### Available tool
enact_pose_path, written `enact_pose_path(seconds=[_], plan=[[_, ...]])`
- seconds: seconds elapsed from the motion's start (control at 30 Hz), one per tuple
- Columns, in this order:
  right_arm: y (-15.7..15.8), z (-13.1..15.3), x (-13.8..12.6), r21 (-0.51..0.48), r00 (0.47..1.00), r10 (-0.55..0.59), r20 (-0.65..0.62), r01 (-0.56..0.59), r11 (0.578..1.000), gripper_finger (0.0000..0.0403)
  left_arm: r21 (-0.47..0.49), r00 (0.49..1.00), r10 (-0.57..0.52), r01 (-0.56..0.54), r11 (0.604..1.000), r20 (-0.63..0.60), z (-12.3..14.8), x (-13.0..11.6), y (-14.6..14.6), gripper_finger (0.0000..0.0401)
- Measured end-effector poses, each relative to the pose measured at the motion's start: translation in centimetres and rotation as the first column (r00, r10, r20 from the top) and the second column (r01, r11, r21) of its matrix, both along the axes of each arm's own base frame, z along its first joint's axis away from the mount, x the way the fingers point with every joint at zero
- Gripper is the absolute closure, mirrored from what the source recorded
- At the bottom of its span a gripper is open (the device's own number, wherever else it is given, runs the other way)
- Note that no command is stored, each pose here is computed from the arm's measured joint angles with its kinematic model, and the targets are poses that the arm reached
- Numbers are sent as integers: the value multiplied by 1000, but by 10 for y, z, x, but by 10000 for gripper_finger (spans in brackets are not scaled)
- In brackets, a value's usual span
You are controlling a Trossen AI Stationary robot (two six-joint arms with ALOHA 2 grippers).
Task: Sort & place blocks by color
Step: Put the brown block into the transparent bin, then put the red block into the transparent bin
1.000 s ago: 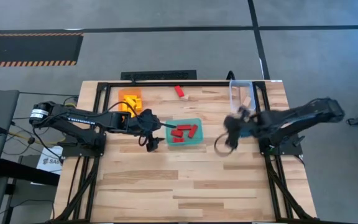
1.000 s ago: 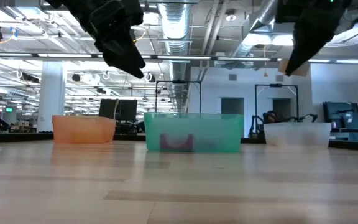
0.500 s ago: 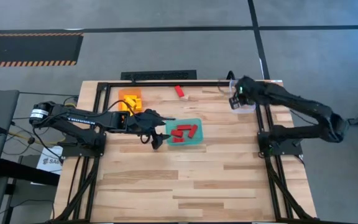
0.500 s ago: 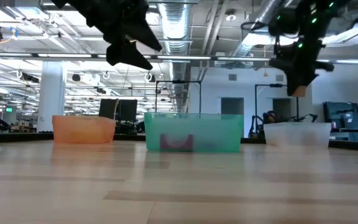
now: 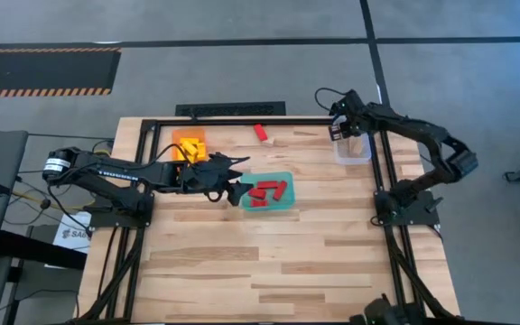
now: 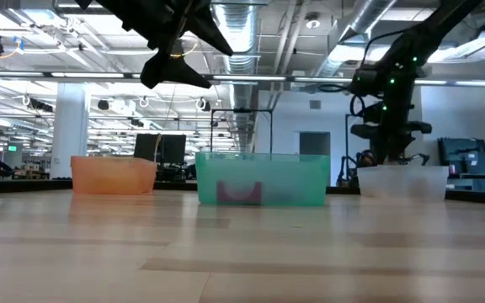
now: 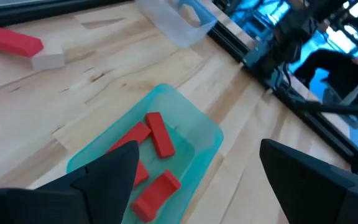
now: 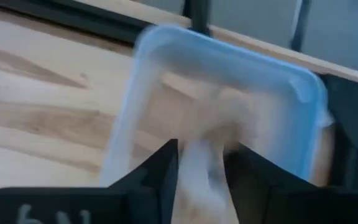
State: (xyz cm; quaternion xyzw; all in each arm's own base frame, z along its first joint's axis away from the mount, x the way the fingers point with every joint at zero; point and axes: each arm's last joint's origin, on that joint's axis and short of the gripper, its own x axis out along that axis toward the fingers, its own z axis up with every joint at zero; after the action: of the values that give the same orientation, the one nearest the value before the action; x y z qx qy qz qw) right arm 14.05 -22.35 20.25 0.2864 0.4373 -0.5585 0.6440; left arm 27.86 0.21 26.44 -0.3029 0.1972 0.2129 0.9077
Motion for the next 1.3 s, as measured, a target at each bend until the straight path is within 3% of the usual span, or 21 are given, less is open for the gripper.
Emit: enact_pose_path(seconds=[0.33, 0.47, 0.67, 0.77, 0.83, 0.93, 1.03, 1.2, 1.23, 1.3], plan=[[-16, -4, -5, 6, 1000, 5, -17, -4, 1000, 170, -24, 999, 36, -36, 999, 0, -1, -1, 1, 79], [-10, 11, -7, -26, 998, 38, 43, -37, 999, 154, 43, 996, 33, -29, 999, -87, -6, -4, 15, 79], [19, 44, 2, -66, 965, 96, 246, -82, 994, 154, 142, 982, 65, -40, 989, -175, -8, -20, 91, 79], [39, 57, 12, -90, 941, 136, 309, -113, 989, 154, 165, 980, 151, -129, 978, -133, -4, -38, 135, 79], [52, 63, 19, -105, 923, 169, 345, -140, 984, 154, 138, 968, 237, -225, 965, -83, -2, -50, 162, 79], [66, 67, 29, -101, 903, 202, 378, -176, 979, 154, 12, 942, 326, -326, 945, -82, -5, -61, 194, 79], [76, 67, 38, -85, 893, 219, 393, -202, 976, 154, -30, 962, 254, -258, 966, -105, -6, -51, 218, 79], [89, 63, 48, -60, 885, 267, 380, -265, 962, 154, 93, 967, -17, 42, 995, -254, 3, -17, 249, 79], [91, 63, 49, -57, 884, 276, 378, -276, 960, 154, 136, 952, -100, 144, 980, -288, 6, -8, 255, 79], [95, 63, 51, -51, 880, 293, 373, -295, 954, 154, 224, 887, -265, 366, 903, -378, 11, 6, 264, 79]])
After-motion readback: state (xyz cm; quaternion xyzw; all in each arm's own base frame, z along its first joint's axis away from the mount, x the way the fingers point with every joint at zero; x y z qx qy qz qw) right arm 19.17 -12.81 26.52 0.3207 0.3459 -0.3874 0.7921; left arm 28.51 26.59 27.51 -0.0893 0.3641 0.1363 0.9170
